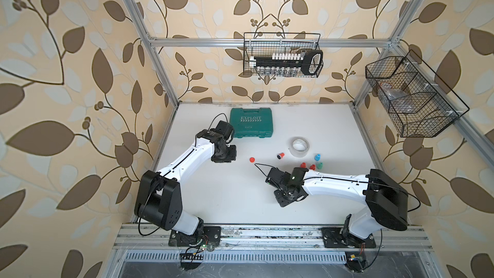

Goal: Close the stamp cap
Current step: Close the cover of the stamp.

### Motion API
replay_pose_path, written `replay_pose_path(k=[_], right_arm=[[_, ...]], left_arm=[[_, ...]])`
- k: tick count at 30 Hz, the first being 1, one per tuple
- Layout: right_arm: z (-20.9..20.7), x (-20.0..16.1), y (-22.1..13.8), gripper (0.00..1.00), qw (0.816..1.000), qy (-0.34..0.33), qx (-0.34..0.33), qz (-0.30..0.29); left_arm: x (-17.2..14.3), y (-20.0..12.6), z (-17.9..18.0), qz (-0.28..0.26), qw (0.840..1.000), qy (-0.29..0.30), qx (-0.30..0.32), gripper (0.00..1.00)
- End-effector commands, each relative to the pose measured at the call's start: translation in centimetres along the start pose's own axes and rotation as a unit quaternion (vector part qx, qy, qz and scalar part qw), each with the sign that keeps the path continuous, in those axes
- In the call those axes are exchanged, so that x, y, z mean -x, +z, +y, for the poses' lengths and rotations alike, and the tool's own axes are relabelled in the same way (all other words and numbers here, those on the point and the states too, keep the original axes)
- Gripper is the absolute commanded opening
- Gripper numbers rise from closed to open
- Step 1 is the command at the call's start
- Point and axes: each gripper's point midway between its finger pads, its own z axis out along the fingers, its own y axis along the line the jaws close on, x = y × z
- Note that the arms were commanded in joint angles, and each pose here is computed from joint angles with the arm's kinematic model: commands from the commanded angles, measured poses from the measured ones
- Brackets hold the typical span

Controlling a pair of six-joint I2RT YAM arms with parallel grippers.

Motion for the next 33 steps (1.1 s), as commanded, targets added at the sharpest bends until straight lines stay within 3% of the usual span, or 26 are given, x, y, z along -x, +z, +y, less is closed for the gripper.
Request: replay_pose_path(k=[1, 9, 33], right_arm=[[-0.4, -1.1, 0.4, 0.00, 1.000, -0.005, -0.012, 0.019], [-0.5, -0.3, -1.2, 0.00, 1.000, -0.002, -0.011, -0.002], [-0.7, -1.2, 0.5, 0.00, 0.999, -0.012, -0.029, 0.028]], left_arm=[[0.0, -0.5, 0.6, -0.004, 1.000, 0.003, 0.011, 0.13], [-0.1, -0.5, 0.6, -0.004, 1.000, 0.003, 0.011, 0.13], [-0.1, -0.6, 0.7, -0.003, 1.000, 0.005, 0.012, 0.12]])
